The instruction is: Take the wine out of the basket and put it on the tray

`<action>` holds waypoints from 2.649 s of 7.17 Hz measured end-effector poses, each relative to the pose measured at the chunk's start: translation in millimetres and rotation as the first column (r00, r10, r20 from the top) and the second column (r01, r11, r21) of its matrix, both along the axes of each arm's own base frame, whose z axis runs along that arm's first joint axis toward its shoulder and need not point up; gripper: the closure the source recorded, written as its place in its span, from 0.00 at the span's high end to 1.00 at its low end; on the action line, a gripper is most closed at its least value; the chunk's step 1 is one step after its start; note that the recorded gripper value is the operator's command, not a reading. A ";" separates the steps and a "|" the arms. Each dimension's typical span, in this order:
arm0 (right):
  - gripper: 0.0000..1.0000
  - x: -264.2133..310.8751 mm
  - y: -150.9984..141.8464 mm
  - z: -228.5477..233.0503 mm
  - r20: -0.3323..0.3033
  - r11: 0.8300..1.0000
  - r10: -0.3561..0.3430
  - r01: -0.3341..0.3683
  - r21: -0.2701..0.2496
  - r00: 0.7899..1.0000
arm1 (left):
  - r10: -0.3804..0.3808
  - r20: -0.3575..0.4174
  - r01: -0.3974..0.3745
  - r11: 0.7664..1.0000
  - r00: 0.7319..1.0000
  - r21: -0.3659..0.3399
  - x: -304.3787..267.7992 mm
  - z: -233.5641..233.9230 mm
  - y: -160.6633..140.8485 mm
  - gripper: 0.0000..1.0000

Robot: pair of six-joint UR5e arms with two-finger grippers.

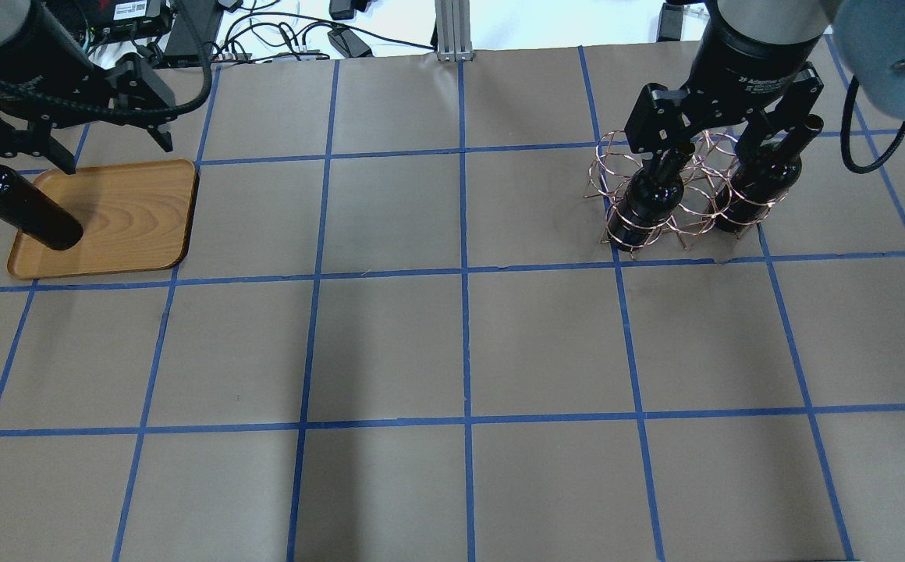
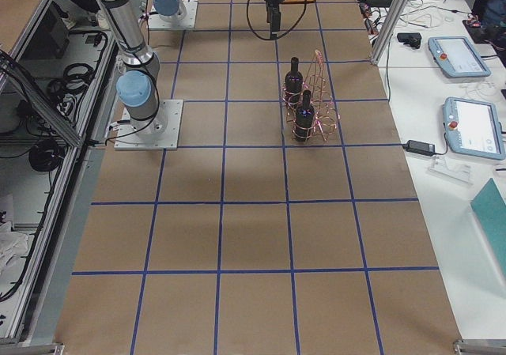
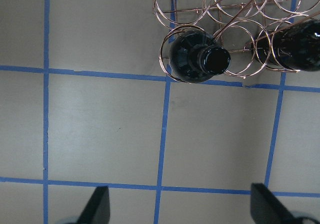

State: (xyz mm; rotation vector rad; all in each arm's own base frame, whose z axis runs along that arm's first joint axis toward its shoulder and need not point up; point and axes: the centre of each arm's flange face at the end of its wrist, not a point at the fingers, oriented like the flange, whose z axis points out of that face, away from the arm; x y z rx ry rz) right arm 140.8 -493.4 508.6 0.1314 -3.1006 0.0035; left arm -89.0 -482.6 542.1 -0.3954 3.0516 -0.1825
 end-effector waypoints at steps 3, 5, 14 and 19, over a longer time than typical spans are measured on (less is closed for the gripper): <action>1.00 -0.9 -0.1 0.1 -0.008 1.000 0.000 0.000 -0.001 1.000 | -0.051 -0.007 0.051 0.999 0.999 0.000 -49.8 0.0 16.0 1.00; 1.00 -1.0 0.0 0.0 -0.009 1.000 0.000 0.000 0.000 1.000 | -0.057 -0.011 0.057 0.998 0.998 0.001 -54.2 -0.1 18.0 1.00; 1.00 -1.0 -2.0 0.8 -0.008 1.000 0.001 -0.001 -0.013 1.000 | -0.058 -0.002 0.058 0.998 0.998 0.027 -53.6 -11.9 21.4 1.00; 1.00 -1.1 -2.4 -0.9 -0.008 1.000 -0.001 0.001 -0.009 1.000 | -0.060 0.002 0.060 0.998 0.998 0.029 -51.9 -15.6 17.9 1.00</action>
